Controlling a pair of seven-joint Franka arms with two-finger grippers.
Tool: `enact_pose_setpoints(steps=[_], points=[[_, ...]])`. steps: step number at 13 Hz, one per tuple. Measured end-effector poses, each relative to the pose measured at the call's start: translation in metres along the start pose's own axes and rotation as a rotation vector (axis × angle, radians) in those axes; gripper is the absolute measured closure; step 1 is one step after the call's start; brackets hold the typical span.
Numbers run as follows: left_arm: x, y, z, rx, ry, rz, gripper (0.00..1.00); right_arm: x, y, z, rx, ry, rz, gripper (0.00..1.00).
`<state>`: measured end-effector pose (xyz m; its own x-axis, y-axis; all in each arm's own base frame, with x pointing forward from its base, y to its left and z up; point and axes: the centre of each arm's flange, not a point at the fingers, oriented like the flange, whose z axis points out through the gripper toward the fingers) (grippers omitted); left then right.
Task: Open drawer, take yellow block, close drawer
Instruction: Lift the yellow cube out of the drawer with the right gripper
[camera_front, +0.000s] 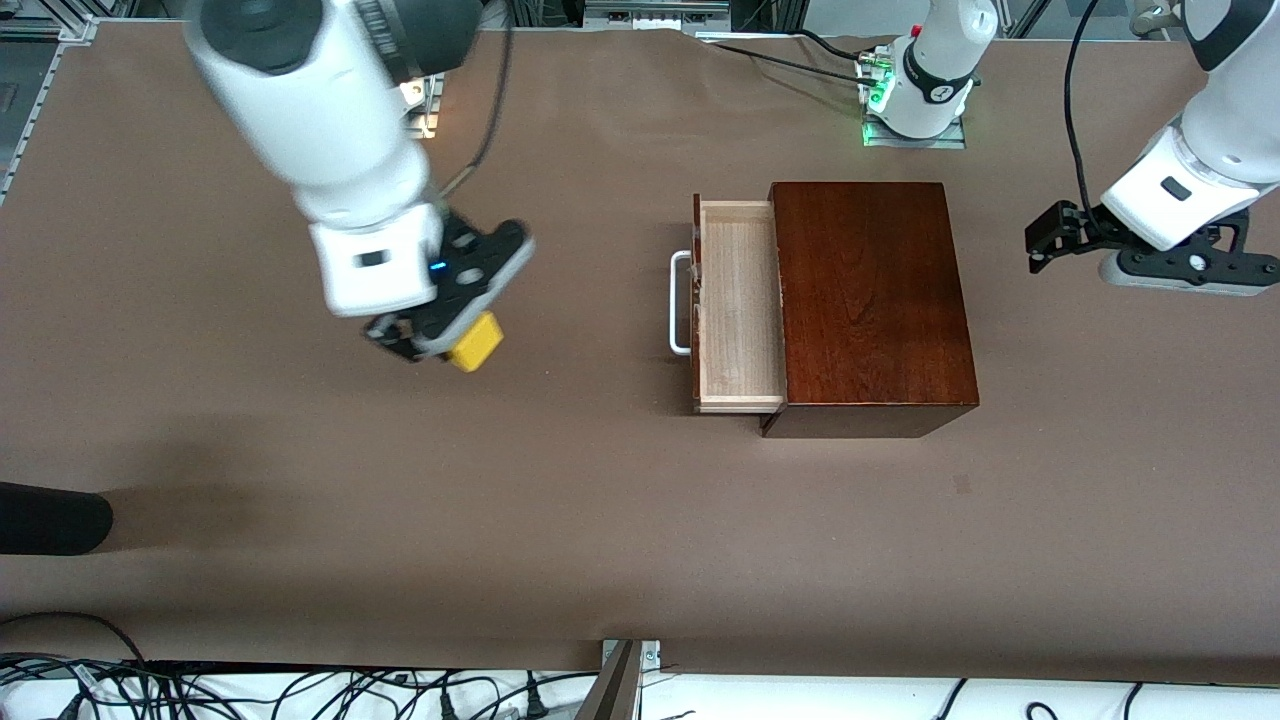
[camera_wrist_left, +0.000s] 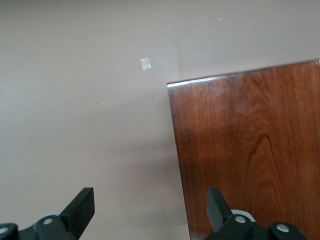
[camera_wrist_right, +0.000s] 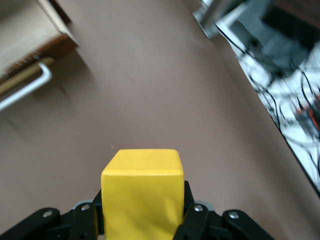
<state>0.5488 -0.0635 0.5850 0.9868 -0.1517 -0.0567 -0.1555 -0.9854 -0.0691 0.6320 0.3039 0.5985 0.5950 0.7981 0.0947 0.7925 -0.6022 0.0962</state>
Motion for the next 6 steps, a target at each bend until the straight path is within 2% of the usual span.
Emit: enact_pose_setpoints(steps=[2, 4, 6], points=[[-0.007, 0.027, -0.015, 0.001, -0.044, 0.094, 0.00, -0.030, 0.045, 0.013, 0.029, -0.036, 0.078, 0.44], [-0.013, 0.069, -0.026, 0.005, -0.066, 0.185, 0.00, -0.066, 0.088, 0.032, 0.079, -0.033, 0.169, 0.44], [-0.017, 0.114, -0.024, 0.002, -0.081, 0.276, 0.00, -0.112, 0.122, 0.058, 0.089, -0.030, 0.258, 0.44]])
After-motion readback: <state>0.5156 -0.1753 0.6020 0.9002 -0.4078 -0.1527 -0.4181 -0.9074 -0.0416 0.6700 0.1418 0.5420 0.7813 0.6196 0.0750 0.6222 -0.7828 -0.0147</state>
